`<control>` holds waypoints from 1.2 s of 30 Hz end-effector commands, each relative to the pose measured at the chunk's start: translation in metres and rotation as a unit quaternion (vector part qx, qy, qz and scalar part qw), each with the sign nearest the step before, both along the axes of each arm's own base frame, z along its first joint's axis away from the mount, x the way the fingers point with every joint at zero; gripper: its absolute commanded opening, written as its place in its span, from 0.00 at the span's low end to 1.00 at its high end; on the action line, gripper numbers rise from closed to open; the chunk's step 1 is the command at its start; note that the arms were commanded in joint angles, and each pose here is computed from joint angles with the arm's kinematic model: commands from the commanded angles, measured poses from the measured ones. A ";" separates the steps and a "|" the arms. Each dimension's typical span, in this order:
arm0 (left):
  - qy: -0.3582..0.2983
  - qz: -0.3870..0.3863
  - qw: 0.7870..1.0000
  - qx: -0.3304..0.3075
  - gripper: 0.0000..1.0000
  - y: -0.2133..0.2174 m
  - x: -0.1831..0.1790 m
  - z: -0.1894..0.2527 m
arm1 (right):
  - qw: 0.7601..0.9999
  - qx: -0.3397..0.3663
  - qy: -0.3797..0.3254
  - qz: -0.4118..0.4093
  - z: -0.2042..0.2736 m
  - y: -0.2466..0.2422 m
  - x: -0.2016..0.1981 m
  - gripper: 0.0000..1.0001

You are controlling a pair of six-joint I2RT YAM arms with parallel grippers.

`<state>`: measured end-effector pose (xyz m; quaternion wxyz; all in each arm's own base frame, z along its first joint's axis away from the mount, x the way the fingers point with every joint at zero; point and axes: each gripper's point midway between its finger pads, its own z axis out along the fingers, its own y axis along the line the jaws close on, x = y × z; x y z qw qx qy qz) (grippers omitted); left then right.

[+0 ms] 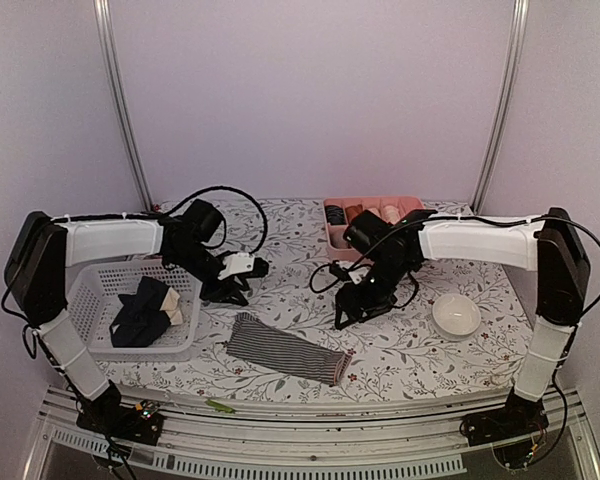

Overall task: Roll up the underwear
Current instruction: Rotate the underwear at the center of the board.

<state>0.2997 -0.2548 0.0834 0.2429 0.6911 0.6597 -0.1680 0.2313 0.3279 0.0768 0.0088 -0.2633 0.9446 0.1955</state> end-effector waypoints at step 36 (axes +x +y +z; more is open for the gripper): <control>-0.122 -0.027 0.991 -0.056 0.40 -0.102 0.083 0.045 | 0.967 0.148 -0.076 -0.193 0.045 -0.052 0.033 0.64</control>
